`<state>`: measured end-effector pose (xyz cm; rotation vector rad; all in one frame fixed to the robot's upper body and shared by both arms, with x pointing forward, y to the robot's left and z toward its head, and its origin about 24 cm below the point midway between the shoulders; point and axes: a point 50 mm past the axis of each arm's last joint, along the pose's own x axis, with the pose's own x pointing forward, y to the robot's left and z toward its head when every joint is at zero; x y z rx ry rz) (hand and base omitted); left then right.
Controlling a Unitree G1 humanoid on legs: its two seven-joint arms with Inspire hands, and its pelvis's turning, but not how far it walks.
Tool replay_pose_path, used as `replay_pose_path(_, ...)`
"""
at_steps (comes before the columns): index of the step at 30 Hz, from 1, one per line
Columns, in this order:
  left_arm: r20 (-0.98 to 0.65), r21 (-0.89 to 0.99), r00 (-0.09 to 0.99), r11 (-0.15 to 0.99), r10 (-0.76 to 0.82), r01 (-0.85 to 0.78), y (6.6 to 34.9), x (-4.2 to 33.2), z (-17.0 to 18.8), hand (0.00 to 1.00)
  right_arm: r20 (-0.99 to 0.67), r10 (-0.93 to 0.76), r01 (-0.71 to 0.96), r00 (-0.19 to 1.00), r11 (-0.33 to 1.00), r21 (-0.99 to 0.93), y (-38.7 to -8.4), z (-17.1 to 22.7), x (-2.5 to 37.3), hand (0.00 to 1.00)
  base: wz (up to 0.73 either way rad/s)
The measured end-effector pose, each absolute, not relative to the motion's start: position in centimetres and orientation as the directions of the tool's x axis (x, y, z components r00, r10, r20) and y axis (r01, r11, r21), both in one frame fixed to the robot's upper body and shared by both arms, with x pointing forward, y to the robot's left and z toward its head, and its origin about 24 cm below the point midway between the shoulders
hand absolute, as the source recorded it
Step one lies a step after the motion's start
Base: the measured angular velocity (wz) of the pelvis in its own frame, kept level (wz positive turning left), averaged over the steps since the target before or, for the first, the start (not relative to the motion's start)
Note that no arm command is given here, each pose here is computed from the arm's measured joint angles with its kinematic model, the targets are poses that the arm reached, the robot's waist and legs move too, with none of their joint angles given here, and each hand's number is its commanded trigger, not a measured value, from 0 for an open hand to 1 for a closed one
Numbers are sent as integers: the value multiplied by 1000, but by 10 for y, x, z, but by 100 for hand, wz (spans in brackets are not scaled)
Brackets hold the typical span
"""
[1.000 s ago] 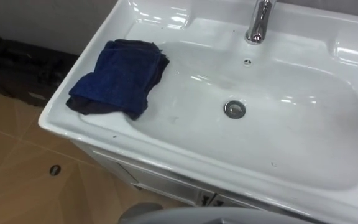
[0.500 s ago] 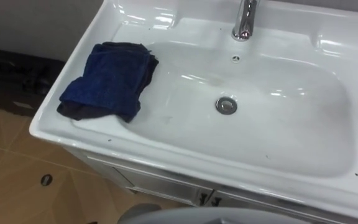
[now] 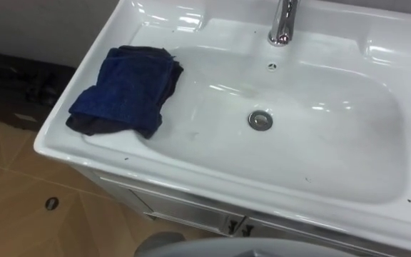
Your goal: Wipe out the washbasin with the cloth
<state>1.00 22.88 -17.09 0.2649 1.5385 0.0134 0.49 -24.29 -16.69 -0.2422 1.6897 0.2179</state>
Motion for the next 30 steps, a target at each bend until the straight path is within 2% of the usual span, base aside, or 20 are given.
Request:
replay_pose_path(10, -987, 162, 15, 965, 162, 205, 226, 8, -172, 0, -990, -26, -282, -141, 959, 15, -242, -167, 3, 0, 0)
replay_pose_path(30, -986, 168, 34, 940, 166, 297, 223, 18, -172, 0, -983, 13, -280, -181, 958, 64, -236, -168, -5, 0, 0)
